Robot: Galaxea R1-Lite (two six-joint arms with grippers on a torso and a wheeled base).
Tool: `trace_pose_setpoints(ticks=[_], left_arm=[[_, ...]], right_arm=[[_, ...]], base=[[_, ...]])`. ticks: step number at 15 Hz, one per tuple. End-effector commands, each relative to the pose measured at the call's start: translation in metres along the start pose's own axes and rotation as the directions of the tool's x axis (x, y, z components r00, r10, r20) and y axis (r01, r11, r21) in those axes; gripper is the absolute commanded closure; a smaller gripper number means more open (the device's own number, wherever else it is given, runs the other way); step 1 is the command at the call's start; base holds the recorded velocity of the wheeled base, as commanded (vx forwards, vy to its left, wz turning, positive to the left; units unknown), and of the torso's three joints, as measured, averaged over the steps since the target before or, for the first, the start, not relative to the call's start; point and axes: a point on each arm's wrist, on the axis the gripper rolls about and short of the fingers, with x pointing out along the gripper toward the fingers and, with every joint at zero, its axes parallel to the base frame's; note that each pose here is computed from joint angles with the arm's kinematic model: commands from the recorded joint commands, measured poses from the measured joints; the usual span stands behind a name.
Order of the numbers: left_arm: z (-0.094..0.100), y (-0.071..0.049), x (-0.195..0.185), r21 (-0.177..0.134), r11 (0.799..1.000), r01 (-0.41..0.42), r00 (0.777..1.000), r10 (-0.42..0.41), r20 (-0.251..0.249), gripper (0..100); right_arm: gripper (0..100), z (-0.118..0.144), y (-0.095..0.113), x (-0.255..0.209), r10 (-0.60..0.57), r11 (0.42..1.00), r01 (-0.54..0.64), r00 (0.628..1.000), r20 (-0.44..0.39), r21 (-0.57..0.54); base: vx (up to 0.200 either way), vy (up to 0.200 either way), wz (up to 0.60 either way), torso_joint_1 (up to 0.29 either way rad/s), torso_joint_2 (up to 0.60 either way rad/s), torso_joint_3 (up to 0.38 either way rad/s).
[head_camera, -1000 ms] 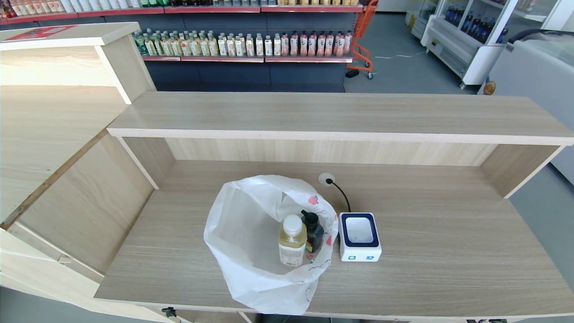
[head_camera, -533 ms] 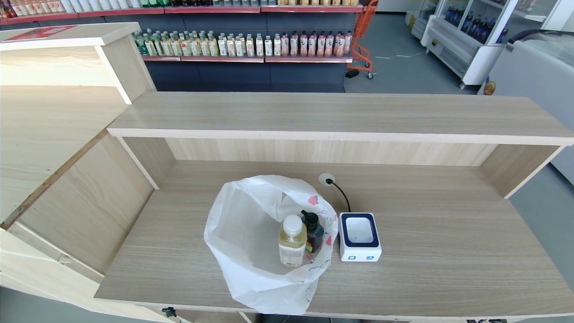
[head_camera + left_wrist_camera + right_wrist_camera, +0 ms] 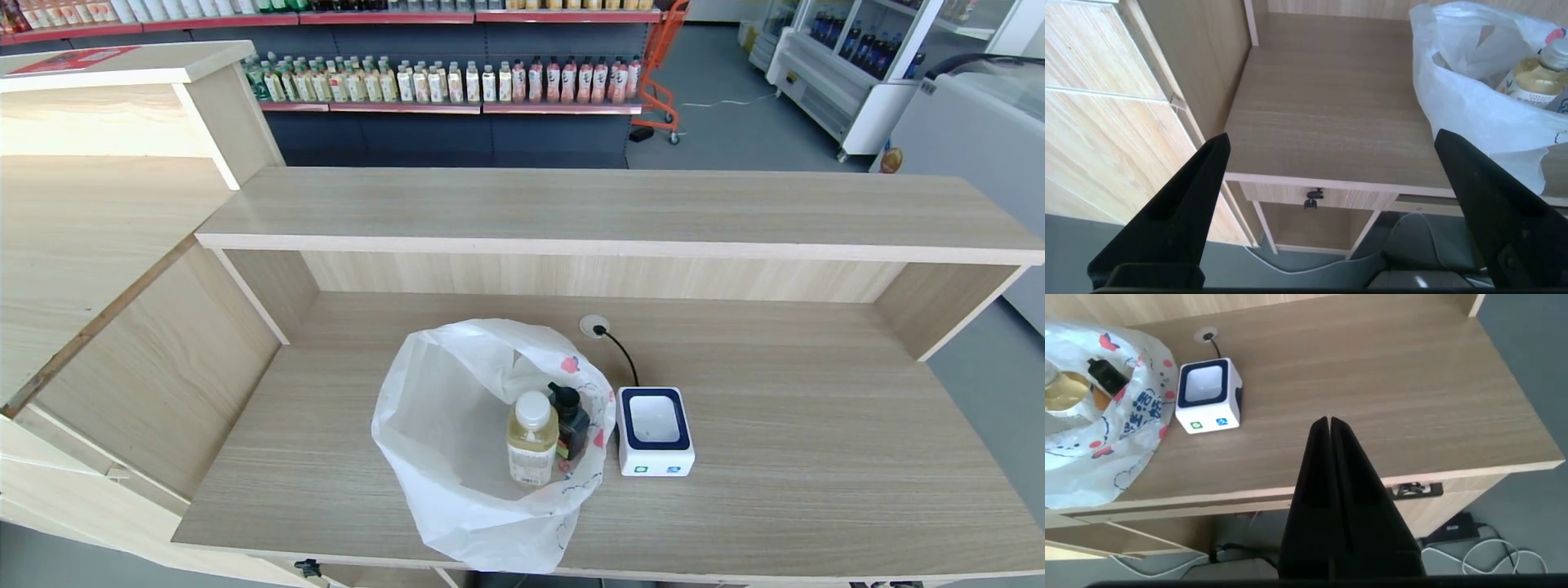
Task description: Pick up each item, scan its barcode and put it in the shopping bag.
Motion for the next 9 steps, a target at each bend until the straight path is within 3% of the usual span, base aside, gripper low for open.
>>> trace_pose_setpoints(ticks=[1,9], left_arm=[[-0.0001,0.0000,0.0000,0.003,1.000,-0.002,1.000,0.002,0.000,0],[0.0001,0.0000,0.0000,0.007,1.000,-0.002,1.000,0.002,0.002,0]], right_arm=[[100,0.0002,0.0000,0.0004,0.000,1.000,0.000,1.000,-0.004,0.000],[100,0.0002,0.0000,0.0004,0.000,1.000,0.000,1.000,-0.004,0.000]], base=[[0.000,-0.200,0.00,0.007,0.00,0.002],[0.000,-0.200,0.00,0.001,0.00,0.001]])
